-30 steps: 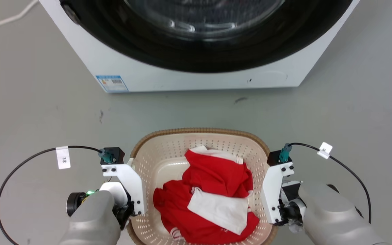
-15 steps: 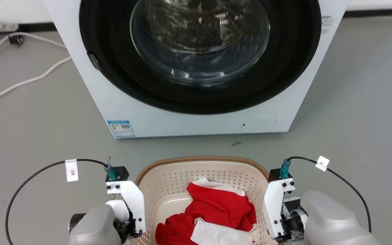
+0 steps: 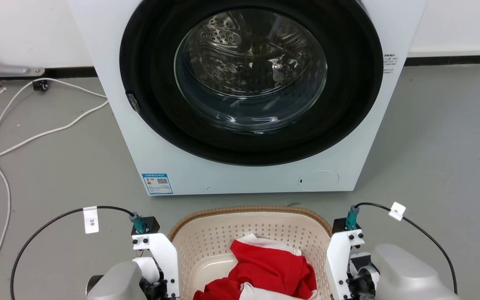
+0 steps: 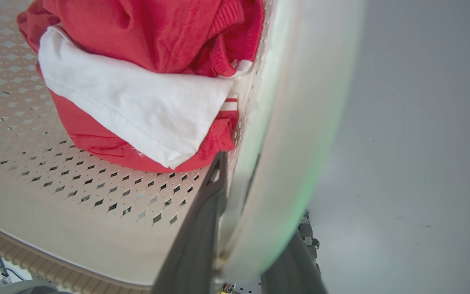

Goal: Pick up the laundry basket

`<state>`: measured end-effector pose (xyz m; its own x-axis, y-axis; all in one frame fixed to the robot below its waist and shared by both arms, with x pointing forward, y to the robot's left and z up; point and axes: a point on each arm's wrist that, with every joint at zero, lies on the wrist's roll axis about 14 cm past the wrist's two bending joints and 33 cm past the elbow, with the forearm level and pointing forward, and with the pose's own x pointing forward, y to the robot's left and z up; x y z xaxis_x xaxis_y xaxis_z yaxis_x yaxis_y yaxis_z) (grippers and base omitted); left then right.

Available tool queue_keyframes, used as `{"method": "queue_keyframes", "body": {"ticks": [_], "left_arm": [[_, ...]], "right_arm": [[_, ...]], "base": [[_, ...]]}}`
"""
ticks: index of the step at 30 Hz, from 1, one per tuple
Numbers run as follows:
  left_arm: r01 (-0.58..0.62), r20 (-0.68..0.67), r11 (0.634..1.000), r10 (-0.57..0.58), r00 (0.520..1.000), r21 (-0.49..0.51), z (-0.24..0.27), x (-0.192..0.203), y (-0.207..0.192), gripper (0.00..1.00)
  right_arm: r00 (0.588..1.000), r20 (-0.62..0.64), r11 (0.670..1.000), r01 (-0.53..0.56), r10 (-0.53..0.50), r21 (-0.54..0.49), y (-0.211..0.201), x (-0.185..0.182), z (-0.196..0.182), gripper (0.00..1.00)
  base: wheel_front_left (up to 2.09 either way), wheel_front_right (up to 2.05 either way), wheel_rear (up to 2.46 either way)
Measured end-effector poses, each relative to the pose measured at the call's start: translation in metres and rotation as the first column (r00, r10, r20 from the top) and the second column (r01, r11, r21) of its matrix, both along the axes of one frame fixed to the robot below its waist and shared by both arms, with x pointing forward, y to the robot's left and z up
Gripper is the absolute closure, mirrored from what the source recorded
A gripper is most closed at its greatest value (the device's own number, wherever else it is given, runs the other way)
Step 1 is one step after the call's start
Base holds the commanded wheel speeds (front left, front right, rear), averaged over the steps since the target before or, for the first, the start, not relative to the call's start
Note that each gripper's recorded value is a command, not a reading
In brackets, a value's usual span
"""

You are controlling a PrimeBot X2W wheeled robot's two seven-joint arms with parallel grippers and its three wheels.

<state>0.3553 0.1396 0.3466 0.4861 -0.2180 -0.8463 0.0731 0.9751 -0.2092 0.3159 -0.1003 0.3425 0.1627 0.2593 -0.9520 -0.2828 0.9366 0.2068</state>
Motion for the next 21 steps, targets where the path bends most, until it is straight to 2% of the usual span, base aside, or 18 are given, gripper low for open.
{"method": "queue_keyframes", "body": {"ticks": [21], "left_arm": [[-0.017, -0.015, 1.000, 0.017, 1.000, -0.013, -0.002, -0.013, -0.002, 1.00]], "right_arm": [[1.000, -0.002, 1.000, 0.016, -0.016, -0.001, -0.002, -0.012, -0.003, 1.00]], "base": [[0.00, 0.00, 0.00]]}}
